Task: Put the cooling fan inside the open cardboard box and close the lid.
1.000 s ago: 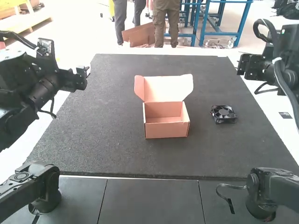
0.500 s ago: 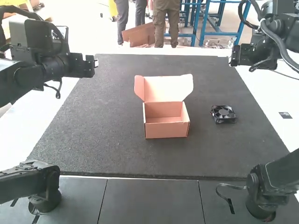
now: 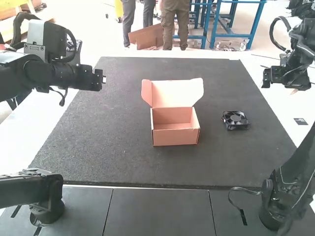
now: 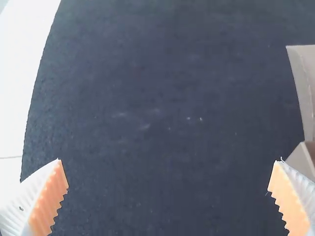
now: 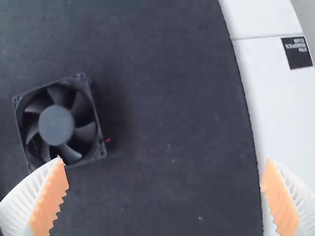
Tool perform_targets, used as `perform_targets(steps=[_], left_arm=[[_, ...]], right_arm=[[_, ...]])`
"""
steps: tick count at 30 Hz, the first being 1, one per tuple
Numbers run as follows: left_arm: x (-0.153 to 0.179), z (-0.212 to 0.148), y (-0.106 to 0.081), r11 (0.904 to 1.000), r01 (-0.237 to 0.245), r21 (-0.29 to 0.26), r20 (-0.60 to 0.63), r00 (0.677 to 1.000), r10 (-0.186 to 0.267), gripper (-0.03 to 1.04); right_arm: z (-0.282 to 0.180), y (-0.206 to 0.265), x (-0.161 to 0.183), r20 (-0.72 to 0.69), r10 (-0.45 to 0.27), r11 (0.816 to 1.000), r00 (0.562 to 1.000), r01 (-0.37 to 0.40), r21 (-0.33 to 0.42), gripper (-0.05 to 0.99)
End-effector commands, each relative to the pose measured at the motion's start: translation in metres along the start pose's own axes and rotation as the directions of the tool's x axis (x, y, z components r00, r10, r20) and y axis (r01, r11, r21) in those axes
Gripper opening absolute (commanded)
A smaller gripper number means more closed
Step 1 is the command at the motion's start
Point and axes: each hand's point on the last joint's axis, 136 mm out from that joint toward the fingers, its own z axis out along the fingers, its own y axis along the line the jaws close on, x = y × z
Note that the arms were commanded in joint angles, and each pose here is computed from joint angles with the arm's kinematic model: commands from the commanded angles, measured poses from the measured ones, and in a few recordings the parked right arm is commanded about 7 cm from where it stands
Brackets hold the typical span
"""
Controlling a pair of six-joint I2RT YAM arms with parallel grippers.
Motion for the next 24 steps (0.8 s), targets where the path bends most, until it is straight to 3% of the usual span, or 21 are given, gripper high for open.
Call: perform_targets(steps=[1, 11, 24], left_arm=[[-0.02, -0.01, 0.004, 0.9997, 0.02, -0.012, 0.051, 0.998, -0.02, 0.97], [-0.012, -0.009, 0.021, 0.9968, 0.057, -0.056, 0.026, 0.998, -0.056, 0.97], [-0.013, -0.008, 0.022, 0.9966, 0.065, -0.05, 0.032, 0.998, -0.063, 0.97]], right_arm=[[0.004, 0.007, -0.004, -0.01, -0.063, 0.997, 0.998, 0.062, -0.052, 0.9], [0.047, 0.017, 0.01, -0.102, -0.085, 0.993, 0.991, 0.075, -0.093, 0.9], [0.085, 0.043, 0.013, -0.152, -0.137, 0.985, 0.979, 0.118, -0.126, 0.9]])
